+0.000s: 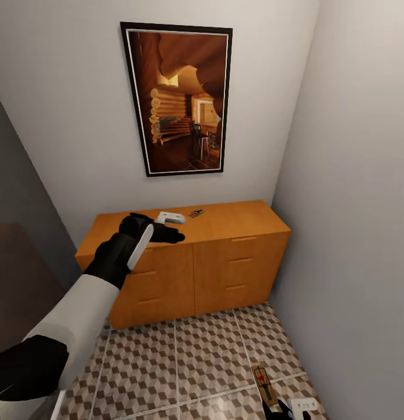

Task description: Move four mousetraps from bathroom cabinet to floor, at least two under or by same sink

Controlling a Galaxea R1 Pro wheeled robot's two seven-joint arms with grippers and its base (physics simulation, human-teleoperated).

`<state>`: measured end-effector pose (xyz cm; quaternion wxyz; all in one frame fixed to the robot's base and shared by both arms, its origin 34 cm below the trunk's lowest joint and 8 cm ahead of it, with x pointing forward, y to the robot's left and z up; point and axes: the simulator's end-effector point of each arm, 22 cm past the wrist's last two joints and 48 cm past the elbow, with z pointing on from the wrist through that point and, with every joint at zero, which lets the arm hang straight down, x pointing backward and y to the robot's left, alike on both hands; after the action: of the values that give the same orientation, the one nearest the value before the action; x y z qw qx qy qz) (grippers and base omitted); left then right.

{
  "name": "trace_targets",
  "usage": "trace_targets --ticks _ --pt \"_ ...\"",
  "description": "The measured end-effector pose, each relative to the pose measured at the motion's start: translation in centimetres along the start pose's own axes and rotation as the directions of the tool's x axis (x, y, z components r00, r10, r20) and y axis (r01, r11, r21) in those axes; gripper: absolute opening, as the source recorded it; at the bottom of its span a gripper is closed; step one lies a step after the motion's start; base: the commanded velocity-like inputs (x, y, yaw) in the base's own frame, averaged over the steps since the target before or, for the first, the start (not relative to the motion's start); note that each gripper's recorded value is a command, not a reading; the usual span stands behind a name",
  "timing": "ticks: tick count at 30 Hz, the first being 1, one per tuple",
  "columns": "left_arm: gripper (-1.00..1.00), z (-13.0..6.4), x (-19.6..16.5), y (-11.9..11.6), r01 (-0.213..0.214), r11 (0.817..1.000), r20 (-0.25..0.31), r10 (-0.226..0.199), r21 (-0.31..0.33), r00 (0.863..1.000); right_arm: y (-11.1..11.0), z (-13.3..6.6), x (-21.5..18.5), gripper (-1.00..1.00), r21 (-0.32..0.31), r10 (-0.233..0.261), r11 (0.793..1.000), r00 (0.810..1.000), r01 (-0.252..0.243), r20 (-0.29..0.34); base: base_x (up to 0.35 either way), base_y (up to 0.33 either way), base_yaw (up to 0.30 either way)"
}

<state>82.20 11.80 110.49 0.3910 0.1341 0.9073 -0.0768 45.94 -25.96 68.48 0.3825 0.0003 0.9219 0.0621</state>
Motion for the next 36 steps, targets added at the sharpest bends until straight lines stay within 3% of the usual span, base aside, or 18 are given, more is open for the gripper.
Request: trace_targets --ticks 4,9,12,15,24,36 --pt "1.0 -1.1 -1.1 -0.2 -0.011 0.998 0.036 0.009 0.056 0.999 0.0 0.0 0.0 -1.0 0.0 0.0 1.0 1.0 0.0 0.0 0.0 0.0 0.0" --pt "1.0 -2.1 -2.0 0.0 -0.052 0.997 0.068 0.047 0.061 0.997 0.0 0.0 0.0 -1.0 0.0 0.0 1.0 1.0 0.0 0.0 0.0 0.0 0.0" --pt "1.0 -2.5 -1.9 -0.1 -0.126 0.991 0.071 0.123 0.039 0.99 0.0 0.0 0.0 -1.0 0.0 -0.001 1.0 1.0 0.001 0.001 0.0 0.0 0.0" --pt "1.0 -2.9 -2.2 -0.7 -0.159 0.986 0.083 0.155 0.047 0.984 0.0 0.0 0.0 -1.0 -0.001 -0.001 1.0 1.0 0.001 0.001 0.0 0.0 0.0" --pt "1.0 -3.3 -1.8 -0.5 -0.18 0.98 0.082 0.174 0.081 0.981 -0.1 0.0 0.0 -1.0 0.0 -0.002 1.0 1.0 0.002 0.002 0.025 0.0 0.0" --pt "1.0 -3.2 -1.5 -0.8 -0.194 0.977 0.075 0.188 0.085 0.979 -0.2 -0.1 -0.1 -1.0 0.002 -0.003 1.0 1.0 0.003 0.002 0.301 0.0 0.0"
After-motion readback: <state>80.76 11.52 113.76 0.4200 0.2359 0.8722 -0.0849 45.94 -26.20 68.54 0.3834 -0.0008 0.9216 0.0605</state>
